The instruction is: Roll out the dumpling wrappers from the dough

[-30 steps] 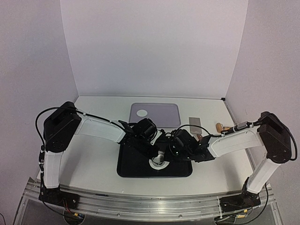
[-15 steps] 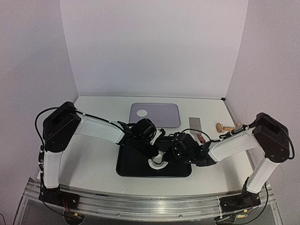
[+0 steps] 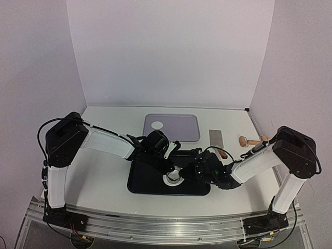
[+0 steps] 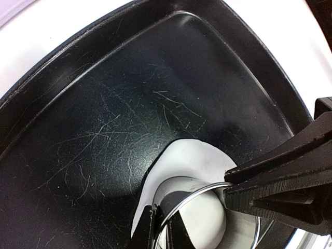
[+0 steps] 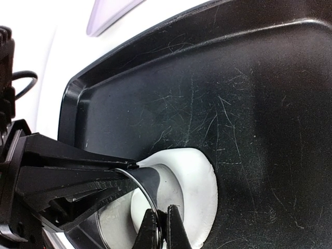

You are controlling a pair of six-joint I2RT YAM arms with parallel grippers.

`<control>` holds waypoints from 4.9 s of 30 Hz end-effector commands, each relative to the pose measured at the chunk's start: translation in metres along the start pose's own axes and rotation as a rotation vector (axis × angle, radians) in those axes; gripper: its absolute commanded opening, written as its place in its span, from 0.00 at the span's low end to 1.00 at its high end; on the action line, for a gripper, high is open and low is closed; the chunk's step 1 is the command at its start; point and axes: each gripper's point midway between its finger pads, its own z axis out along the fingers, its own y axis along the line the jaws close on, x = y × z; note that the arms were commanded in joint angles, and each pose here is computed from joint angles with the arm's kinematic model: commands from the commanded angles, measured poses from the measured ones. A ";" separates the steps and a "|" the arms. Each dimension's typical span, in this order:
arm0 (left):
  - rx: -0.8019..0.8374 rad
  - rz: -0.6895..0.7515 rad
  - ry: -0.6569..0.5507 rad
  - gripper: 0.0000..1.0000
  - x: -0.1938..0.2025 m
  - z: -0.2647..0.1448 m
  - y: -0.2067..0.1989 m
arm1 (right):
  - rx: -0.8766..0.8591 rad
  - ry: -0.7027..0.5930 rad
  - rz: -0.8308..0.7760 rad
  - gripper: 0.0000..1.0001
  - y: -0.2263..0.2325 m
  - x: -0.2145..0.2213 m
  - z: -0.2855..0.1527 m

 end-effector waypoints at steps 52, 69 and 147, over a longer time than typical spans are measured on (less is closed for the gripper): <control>-0.015 -0.098 0.347 0.00 0.134 -0.019 0.028 | 0.663 0.256 -0.225 0.00 -0.128 -0.020 -0.029; -0.093 -0.096 0.217 0.00 0.095 -0.002 0.052 | 0.666 0.287 -0.238 0.00 -0.119 0.028 -0.037; 0.094 0.140 0.189 0.00 0.140 -0.001 0.003 | 0.670 0.201 -0.382 0.00 -0.119 0.005 -0.027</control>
